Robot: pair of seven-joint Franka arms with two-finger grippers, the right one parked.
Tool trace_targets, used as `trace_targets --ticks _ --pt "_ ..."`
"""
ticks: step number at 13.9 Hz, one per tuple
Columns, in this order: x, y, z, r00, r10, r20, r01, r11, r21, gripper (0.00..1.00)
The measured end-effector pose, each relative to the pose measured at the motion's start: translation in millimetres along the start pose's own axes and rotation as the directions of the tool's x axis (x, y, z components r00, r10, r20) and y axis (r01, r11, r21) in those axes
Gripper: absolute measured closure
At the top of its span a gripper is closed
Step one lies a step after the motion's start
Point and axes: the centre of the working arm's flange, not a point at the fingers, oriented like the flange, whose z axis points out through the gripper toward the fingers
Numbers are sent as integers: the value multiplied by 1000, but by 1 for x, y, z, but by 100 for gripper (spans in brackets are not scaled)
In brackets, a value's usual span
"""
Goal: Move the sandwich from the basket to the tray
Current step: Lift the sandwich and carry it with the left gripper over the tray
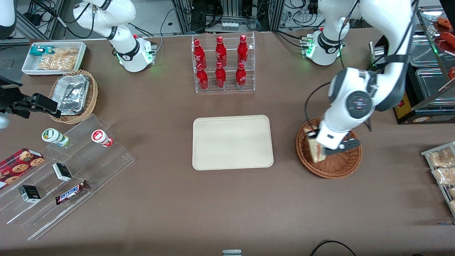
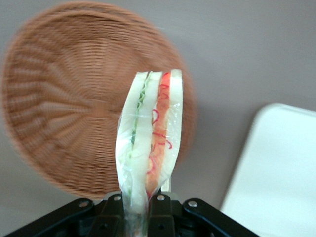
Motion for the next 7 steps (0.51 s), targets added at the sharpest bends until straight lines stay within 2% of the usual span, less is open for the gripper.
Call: trace_targets --ticks 3,7 --pt "-26 90 24 998 68 4 -68 998 13 85" --pt "-56 183 53 1000 29 -6 -29 999 15 85"
